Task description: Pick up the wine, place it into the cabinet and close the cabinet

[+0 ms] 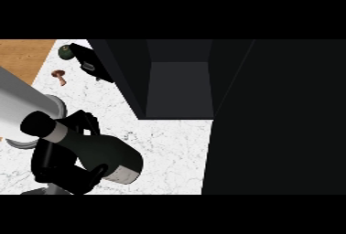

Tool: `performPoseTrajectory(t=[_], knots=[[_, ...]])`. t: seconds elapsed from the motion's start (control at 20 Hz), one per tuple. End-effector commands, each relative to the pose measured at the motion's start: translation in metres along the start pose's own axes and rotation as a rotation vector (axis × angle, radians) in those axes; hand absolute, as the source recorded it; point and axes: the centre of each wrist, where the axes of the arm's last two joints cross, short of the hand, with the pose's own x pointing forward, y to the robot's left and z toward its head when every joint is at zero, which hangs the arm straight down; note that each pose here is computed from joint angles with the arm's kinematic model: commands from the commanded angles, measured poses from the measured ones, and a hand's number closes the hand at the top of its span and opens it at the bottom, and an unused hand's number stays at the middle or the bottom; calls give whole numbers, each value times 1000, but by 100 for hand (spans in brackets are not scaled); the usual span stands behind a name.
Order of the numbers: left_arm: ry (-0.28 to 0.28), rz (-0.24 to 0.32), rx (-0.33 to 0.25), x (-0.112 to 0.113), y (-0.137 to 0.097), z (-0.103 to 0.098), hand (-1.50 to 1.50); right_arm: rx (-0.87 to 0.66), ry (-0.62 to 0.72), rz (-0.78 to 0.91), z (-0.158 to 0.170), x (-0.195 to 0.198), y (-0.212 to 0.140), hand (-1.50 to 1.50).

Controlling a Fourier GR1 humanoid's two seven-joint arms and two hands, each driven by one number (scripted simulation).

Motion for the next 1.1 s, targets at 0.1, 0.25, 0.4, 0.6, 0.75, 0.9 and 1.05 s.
performPoseTrajectory(t=[0.1,0.25,0.4,0.6,0.75,0.9,1.05], knots=[[28,60,-53,17,-67,-18,150,23,-34,-21,26,21,4,-150],[0,65,-56,28,-64,-22,150,20,-49,-22,31,25,-4,-150],[17,102,-75,36,-95,-47,150,14,-37,-33,17,13,2,-150],[4,102,-71,30,-118,-46,150,33,-33,-31,13,9,-5,-150],[32,86,-51,31,-140,-74,150,-2,-39,-38,12,14,3,-150],[13,68,-46,38,-149,-88,150,22,-51,-25,14,7,-18,-150],[7,52,-3,32,-159,-77,150,14,-42,-33,19,15,-9,-150]])
